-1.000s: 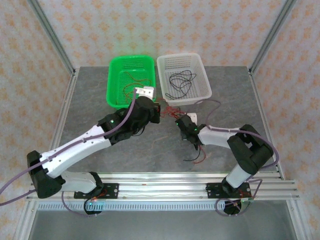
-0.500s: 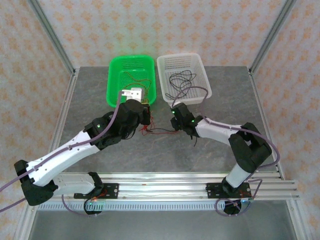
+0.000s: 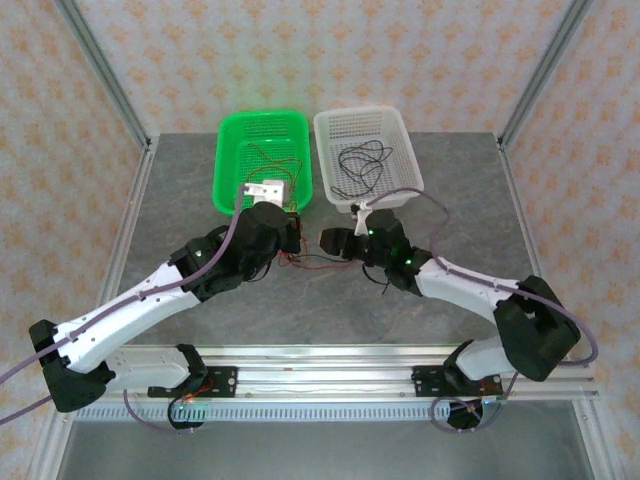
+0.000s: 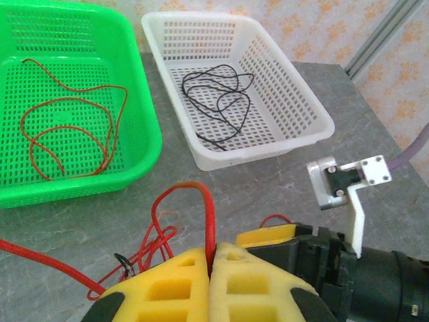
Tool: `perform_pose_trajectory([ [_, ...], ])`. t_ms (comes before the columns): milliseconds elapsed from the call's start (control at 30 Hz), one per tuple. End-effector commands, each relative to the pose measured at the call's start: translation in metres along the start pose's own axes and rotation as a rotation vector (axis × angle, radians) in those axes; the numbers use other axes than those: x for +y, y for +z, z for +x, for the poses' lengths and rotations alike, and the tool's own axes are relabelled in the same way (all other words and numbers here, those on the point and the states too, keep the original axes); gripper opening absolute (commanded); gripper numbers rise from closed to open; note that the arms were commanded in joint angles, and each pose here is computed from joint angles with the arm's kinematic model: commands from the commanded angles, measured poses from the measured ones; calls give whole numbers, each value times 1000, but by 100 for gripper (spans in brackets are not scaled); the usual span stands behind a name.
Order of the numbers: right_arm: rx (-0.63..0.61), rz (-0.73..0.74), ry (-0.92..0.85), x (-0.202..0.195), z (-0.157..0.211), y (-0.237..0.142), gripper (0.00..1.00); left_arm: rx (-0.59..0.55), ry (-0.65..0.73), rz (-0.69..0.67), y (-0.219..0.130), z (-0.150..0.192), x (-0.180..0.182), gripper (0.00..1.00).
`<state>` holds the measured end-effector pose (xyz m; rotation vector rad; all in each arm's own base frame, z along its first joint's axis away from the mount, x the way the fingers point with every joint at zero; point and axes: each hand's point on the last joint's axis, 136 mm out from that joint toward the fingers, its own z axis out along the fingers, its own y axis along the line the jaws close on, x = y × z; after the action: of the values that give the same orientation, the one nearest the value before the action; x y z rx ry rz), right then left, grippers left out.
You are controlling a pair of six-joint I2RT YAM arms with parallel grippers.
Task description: Untangle the cables
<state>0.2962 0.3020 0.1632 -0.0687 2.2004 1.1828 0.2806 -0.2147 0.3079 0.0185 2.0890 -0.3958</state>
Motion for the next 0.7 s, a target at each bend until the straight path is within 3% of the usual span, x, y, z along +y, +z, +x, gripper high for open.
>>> perform_pose_trajectory([
  [0, 19, -154, 143, 29, 6, 9, 56, -19, -21, 29, -2, -6, -6, 0],
  [233, 46, -152, 141, 37, 16, 36, 56, -19, -22, 47, -2, -9, -12, 0],
  [467, -55, -82, 166, 22, 1, 52, 56, -14, -38, 82, -4, -7, -16, 0],
  [667, -66, -66, 168, 16, -4, 77, 57, -16, -48, 114, -7, -9, -22, 0],
])
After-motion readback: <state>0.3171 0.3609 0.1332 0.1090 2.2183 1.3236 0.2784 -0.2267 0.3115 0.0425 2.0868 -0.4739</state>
